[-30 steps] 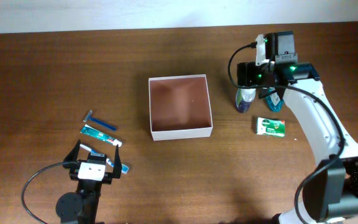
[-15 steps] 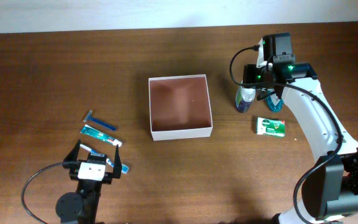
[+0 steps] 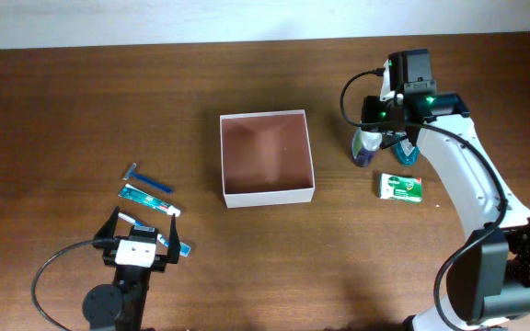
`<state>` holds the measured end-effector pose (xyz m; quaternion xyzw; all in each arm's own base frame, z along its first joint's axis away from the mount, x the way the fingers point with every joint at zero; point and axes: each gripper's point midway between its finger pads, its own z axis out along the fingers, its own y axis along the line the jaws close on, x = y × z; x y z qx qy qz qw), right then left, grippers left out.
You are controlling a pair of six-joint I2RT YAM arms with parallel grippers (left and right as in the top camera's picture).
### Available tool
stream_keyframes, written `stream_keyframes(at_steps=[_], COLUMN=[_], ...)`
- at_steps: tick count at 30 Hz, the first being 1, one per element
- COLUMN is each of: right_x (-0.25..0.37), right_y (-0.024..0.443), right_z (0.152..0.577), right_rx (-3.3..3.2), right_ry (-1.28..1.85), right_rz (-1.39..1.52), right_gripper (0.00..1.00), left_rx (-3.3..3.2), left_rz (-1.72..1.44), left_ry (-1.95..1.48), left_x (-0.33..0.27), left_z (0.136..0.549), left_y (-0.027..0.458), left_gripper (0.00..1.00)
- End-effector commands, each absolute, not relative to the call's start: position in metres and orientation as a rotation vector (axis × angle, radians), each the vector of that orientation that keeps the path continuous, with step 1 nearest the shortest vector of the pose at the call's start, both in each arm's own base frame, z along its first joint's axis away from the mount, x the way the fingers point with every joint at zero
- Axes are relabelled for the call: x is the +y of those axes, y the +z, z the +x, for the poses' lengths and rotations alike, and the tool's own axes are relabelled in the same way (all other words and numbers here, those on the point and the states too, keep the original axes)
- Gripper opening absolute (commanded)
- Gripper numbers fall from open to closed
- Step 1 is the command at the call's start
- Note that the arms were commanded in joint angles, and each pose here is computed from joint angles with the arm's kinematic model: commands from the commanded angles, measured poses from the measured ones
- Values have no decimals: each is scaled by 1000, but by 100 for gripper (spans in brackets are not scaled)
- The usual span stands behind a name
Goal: Pack container
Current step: 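Move the right gripper to the clear soap pump bottle and grasp it, then lift the soap bottle with the right gripper and carry it over the box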
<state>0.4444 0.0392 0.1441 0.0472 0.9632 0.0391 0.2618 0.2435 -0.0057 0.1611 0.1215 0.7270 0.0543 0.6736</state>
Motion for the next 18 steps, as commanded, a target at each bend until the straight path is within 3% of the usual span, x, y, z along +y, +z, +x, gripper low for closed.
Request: stream_keyframes(at_steps=[1, 5, 18], right_x=[40, 40, 41], right_y=[135, 133, 183], right_z=[449, 450, 468], right_rx=[2625, 2626, 2523], right_ry=[88, 85, 74], right_rz=[135, 135, 47], right_gripper=[16, 5, 4], left_rx=[1635, 1635, 1635], left_rz=[252, 252, 252], left_ry=[119, 119, 119], left_x=[-3, -3, -3], left_z=[243, 243, 243], left_y=[161, 161, 161], left_gripper=[99, 99, 99])
